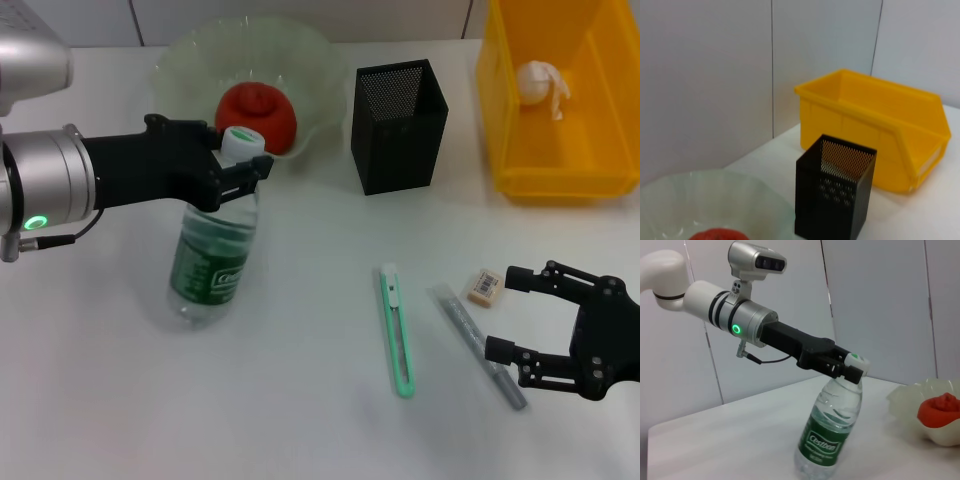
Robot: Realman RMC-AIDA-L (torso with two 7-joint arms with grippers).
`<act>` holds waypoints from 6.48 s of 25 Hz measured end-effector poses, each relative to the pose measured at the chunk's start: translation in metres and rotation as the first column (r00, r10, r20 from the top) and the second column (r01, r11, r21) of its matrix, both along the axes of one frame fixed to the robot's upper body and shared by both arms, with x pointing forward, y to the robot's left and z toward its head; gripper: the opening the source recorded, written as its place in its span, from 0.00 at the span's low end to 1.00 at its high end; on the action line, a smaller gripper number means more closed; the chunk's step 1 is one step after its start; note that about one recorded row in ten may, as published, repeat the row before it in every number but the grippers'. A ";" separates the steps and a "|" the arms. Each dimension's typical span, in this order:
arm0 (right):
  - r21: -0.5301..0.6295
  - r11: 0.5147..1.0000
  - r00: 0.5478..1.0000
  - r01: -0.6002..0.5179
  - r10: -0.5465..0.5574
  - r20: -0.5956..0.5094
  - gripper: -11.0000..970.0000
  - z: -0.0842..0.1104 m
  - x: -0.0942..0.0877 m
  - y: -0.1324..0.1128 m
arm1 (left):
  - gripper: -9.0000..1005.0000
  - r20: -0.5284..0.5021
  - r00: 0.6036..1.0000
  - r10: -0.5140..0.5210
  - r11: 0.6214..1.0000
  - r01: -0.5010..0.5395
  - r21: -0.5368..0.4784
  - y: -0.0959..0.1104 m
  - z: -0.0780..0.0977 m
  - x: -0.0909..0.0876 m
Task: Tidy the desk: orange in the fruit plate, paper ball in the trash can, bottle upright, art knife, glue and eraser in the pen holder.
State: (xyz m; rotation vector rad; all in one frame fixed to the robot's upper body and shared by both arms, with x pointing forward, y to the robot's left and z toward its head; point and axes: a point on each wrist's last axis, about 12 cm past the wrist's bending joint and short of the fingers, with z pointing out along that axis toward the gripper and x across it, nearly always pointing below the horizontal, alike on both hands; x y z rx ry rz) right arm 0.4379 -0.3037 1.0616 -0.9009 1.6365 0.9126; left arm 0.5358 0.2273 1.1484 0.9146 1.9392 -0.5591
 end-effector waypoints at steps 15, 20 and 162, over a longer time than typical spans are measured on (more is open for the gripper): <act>0.001 1.000 1.000 -0.008 0.008 -0.008 0.86 0.001 0.002 0.001 | 0.45 0.029 1.000 0.013 1.000 -0.012 -0.026 0.006 0.002 -0.001; 0.001 1.000 1.000 -0.008 0.008 -0.009 0.86 0.001 0.002 0.001 | 0.46 0.029 0.999 0.016 0.999 -0.015 -0.032 0.007 0.002 -0.001; -0.766 0.622 0.771 -0.163 -0.404 -0.492 0.40 0.063 0.144 0.210 | 0.86 0.247 0.946 -0.209 0.925 0.274 -0.265 0.038 -0.103 -0.090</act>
